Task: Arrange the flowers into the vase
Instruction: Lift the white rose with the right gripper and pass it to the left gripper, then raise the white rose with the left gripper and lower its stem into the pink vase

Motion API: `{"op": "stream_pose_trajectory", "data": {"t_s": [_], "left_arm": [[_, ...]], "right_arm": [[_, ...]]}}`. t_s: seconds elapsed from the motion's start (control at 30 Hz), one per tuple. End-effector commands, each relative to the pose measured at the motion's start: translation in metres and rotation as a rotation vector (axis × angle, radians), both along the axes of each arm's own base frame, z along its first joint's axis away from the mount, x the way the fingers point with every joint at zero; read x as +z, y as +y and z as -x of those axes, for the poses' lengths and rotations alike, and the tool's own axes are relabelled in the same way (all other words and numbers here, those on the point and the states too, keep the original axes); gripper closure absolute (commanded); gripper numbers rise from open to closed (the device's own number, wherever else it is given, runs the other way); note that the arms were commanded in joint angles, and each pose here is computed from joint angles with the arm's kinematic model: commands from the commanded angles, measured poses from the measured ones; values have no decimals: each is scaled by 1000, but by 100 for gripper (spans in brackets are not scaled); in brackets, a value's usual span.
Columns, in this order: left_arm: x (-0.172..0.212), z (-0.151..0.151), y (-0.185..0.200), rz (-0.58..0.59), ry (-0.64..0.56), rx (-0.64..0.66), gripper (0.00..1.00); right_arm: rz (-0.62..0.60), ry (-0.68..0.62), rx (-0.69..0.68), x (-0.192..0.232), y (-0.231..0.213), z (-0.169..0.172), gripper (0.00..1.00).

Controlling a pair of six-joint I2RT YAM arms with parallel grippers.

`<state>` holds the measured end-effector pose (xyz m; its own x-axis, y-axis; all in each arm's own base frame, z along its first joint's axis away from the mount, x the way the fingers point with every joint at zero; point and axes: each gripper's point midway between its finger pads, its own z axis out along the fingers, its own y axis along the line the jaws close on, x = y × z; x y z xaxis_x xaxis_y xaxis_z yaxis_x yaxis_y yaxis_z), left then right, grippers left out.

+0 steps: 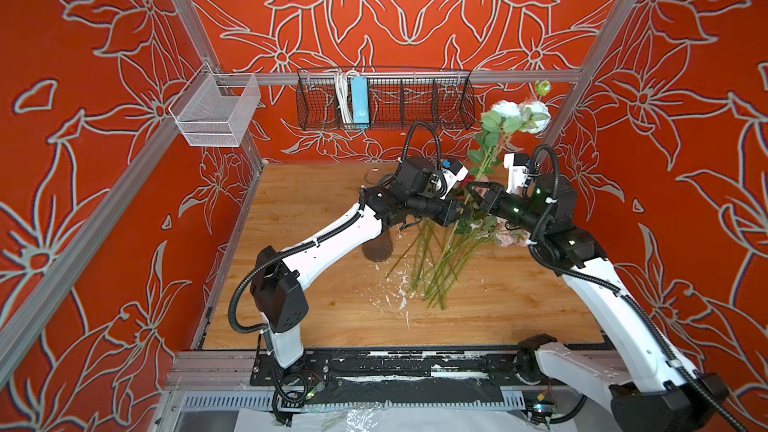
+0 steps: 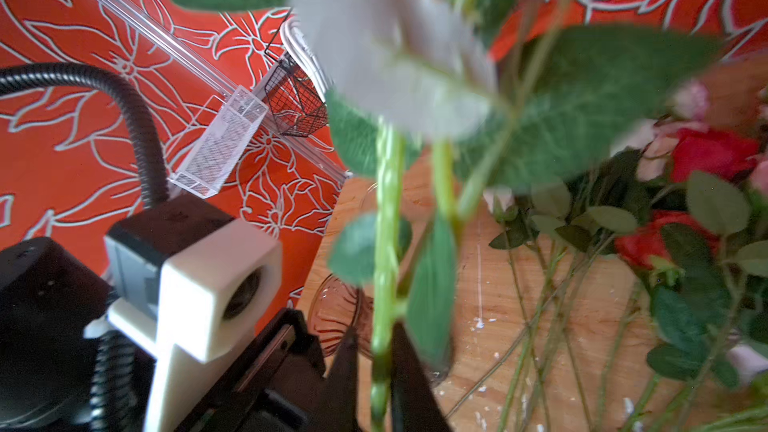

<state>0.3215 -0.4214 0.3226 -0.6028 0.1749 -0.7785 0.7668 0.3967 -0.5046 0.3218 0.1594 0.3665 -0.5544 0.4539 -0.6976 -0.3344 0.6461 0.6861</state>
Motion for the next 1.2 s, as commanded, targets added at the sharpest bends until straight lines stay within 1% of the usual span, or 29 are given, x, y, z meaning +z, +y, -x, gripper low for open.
{"op": "stream_pose_trajectory", "data": {"t_s": [0.0,0.03,0.13,0.33,0.43,0.57,0.63,0.67,0.73,0.8,0.87,0.9,0.97,1.03,1.17], "left_arm": [[44,-11,9,86,-111,89,100],[47,-14,11,88,-126,108,100],[56,-30,23,78,-166,220,100],[81,-45,37,77,-263,307,100],[105,-43,47,97,-322,332,100],[150,-29,69,161,-441,374,100],[168,-21,86,186,-508,416,100],[172,-19,96,190,-538,448,100],[179,-14,115,199,-611,508,100],[183,-9,136,206,-679,581,100],[189,-6,152,197,-713,644,100],[193,-4,159,183,-728,659,100],[201,1,169,177,-754,685,100],[207,4,180,179,-777,720,100],[215,8,199,166,-822,785,100]], "right_arm": [[-7,-56,63,28,6,19,53],[-7,-65,66,30,5,23,48],[13,-81,36,33,-5,40,39],[92,-79,-39,18,-28,65,36],[126,-64,-104,-2,-41,70,36],[186,13,-243,-48,-66,64,34],[188,32,-273,-69,-70,60,28],[185,34,-263,-79,-68,60,26],[179,26,-273,-90,-69,58,26],[161,-14,-275,-98,-68,55,28],[128,-27,-308,-104,-71,50,31],[115,-13,-334,-109,-74,48,34],[111,-10,-346,-114,-75,45,37],[121,5,-334,-116,-73,44,37],[149,51,-250,-123,-58,41,35]]}}
